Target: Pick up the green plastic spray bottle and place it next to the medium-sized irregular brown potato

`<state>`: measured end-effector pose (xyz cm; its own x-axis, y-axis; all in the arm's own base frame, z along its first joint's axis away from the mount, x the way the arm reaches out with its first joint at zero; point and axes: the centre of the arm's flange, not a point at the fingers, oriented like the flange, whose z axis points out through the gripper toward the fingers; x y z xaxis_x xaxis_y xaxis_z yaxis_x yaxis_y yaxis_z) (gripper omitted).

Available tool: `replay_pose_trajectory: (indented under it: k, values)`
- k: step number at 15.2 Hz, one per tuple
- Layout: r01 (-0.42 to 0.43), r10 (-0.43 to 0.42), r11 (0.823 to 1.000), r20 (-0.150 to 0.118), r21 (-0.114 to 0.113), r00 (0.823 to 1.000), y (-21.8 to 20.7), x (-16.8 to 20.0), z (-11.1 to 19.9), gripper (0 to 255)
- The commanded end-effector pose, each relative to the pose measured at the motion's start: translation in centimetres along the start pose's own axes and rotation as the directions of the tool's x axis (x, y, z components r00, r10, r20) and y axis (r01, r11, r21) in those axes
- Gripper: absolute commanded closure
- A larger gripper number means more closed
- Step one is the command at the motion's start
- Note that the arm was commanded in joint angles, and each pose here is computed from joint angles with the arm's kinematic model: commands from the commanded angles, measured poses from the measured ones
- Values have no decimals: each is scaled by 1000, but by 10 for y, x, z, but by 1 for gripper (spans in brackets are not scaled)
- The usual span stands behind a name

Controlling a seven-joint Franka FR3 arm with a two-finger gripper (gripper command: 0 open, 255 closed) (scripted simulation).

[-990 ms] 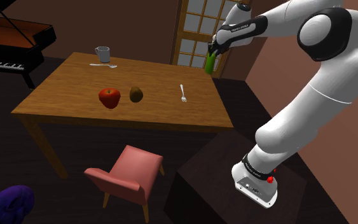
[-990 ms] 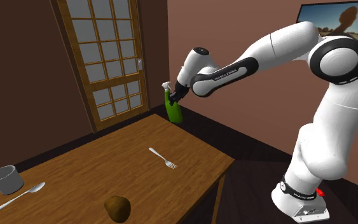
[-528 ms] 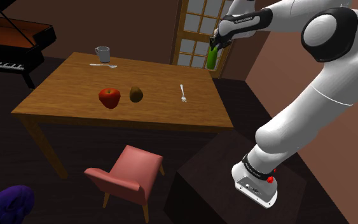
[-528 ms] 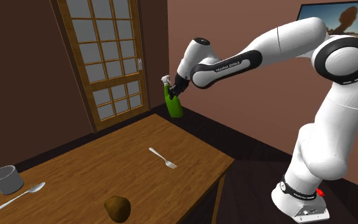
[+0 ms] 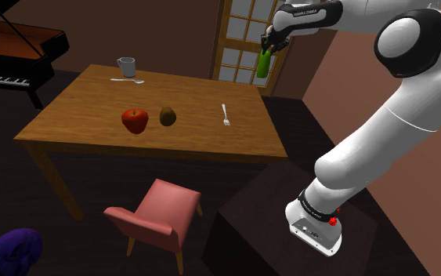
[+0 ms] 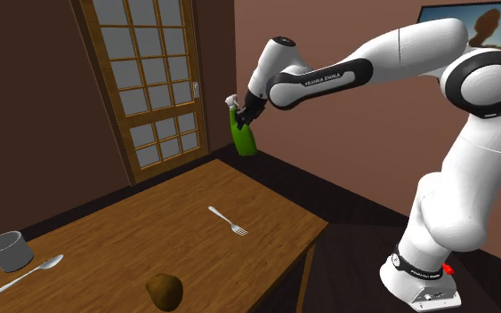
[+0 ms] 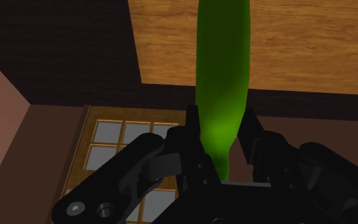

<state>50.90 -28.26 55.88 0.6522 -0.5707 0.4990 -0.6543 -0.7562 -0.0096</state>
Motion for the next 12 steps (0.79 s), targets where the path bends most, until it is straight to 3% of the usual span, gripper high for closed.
replay_pose_trajectory:
  k: [1,12]
  values:
    - [0,0,1000,0,0,1000,0,6,-9,255]
    - [0,0,1000,0,0,1000,-10,24,-58,255]
